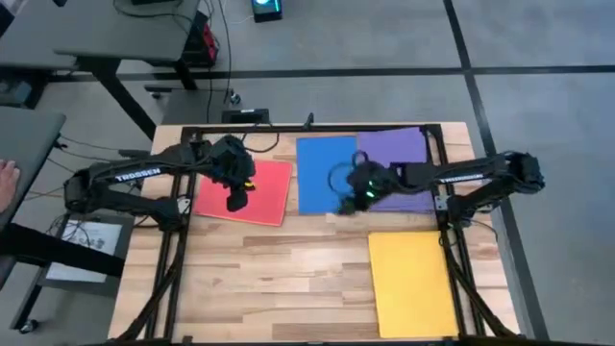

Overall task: Organize paper
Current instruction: Put the pink paper into the bottom center of the table

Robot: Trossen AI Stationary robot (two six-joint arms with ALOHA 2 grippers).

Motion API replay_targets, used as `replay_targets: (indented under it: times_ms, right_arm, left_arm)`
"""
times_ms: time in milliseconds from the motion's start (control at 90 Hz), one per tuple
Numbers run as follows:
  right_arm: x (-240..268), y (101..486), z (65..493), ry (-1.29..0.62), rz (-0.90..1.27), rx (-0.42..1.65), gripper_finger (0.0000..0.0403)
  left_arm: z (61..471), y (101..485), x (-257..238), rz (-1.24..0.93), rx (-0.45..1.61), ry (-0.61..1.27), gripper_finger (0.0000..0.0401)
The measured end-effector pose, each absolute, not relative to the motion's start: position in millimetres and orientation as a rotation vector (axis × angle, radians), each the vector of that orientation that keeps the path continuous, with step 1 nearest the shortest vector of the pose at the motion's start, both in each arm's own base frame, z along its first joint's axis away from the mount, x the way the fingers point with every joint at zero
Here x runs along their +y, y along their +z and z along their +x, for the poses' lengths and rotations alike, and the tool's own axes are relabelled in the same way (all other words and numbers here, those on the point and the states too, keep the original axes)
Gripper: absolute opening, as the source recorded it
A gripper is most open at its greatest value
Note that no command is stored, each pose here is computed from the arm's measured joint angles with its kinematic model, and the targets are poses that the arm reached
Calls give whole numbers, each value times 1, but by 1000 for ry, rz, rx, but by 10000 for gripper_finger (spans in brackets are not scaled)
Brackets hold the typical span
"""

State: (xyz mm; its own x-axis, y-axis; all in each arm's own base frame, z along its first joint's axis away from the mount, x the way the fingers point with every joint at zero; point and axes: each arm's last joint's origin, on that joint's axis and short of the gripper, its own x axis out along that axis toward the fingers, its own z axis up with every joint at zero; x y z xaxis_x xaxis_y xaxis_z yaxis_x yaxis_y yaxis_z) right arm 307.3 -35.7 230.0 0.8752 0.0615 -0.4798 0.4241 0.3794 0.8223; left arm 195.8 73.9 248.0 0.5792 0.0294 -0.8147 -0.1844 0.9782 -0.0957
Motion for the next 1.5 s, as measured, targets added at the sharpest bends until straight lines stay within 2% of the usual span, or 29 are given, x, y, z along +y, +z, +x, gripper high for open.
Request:
replay_targets:
  times_ms: [89,311,511,867,1156,1500]
  right_arm:
    - [-50,216,335,-305,1225,352,145]
    - [-63,161,403,-386,1330,435,145]
    - [-62,144,439,-417,1378,506,145]
    - [-69,135,440,-484,1347,612,145]
    - [-70,136,442,-540,1357,549,145]
    - [-57,112,457,-523,1438,509,145]
  left_arm:
    - [193,228,75,-177,944,129,1]
    - [188,189,74,-149,896,129,1]
    - [182,170,71,-152,895,131,1]
    - [181,155,70,-167,789,160,1]
    - [176,146,68,-165,804,157,1]
    - [178,149,69,-122,767,148,1]
